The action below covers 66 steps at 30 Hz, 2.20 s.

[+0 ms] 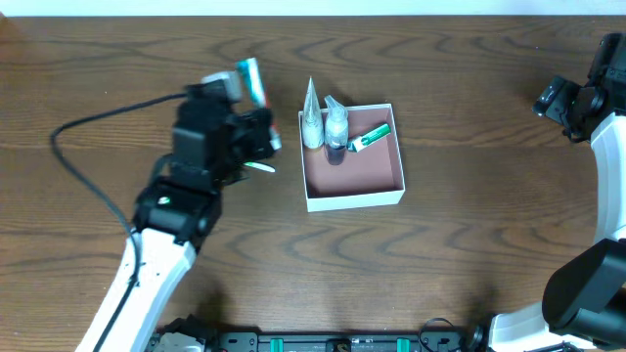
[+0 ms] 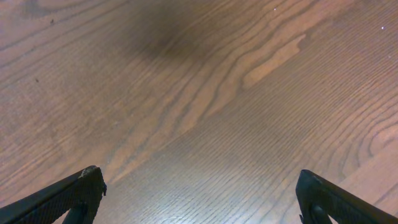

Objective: Pack container
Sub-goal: 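Carry the toothpaste into the box and open the left gripper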

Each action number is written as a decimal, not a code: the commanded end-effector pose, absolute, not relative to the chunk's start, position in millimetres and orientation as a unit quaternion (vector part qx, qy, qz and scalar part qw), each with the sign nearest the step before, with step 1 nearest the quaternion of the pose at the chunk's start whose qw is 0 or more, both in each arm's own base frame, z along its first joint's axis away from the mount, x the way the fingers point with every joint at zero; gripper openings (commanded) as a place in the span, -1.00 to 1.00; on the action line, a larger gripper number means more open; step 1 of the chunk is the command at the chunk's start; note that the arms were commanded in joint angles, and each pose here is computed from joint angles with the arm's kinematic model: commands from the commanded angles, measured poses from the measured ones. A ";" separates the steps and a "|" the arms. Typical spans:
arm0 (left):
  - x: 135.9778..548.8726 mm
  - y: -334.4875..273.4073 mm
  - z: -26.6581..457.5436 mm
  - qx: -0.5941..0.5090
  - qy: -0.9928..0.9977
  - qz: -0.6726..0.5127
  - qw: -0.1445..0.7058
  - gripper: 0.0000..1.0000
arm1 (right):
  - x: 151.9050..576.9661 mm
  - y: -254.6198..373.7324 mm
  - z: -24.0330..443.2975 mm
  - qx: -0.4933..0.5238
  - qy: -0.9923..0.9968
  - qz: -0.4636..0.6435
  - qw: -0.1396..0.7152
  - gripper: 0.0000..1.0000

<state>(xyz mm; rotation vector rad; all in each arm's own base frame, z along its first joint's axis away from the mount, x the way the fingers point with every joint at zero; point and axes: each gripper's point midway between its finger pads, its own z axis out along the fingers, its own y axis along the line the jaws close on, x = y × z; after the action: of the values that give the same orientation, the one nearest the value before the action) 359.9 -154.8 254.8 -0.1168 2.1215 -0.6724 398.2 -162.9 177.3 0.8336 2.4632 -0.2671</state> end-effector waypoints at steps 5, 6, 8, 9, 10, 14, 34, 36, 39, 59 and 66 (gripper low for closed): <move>354.1 -233.6 244.0 0.188 0.829 -0.233 0.473 -0.72 | 397.9 -166.0 181.3 0.318 0.904 -0.102 0.266 0.99; 351.2 -244.3 240.0 0.222 0.821 -0.225 0.475 -0.72 | 398.0 -166.0 181.2 0.318 0.904 -0.101 0.266 0.99; 344.1 -262.6 232.1 0.281 0.806 -0.210 0.476 -0.72 | 398.0 -166.0 181.2 0.318 0.904 -0.101 0.266 0.98; 340.1 -270.9 228.0 0.310 0.798 -0.203 0.476 -0.71 | 397.9 -166.0 181.3 0.318 0.904 -0.102 0.266 0.99; 335.6 -279.5 222.6 0.342 0.788 -0.193 0.475 -0.72 | 398.0 -166.0 181.2 0.318 0.904 -0.101 0.266 0.99; 321.8 -302.4 201.8 0.447 0.748 -0.155 0.466 -0.72 | 397.9 -166.0 181.3 0.318 0.904 -0.102 0.266 0.98; 349.5 -271.4 117.5 0.592 0.704 0.075 0.385 -0.14 | 397.9 -166.0 181.3 0.318 0.904 -0.102 0.266 0.98; 348.6 -270.6 116.6 0.593 0.705 0.075 0.382 0.76 | 397.9 -166.0 181.1 0.318 0.904 -0.102 0.265 0.98; 347.4 -271.1 118.4 0.592 0.705 0.074 0.384 0.96 | 397.9 -166.0 181.3 0.318 0.904 -0.102 0.266 0.98; 298.6 -268.4 269.0 0.435 0.719 -0.034 0.541 0.96 | 397.9 -166.0 181.3 0.318 0.904 -0.102 0.266 0.98; 331.1 -143.5 264.2 0.099 0.850 0.014 0.517 0.96 | 398.0 -166.0 181.2 0.318 0.904 -0.101 0.266 0.98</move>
<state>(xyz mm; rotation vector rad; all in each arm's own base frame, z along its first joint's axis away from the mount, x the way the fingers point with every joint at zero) 314.2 -197.3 256.8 0.7188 1.9445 0.0226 398.3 -163.0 177.4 0.8335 2.4624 -0.2670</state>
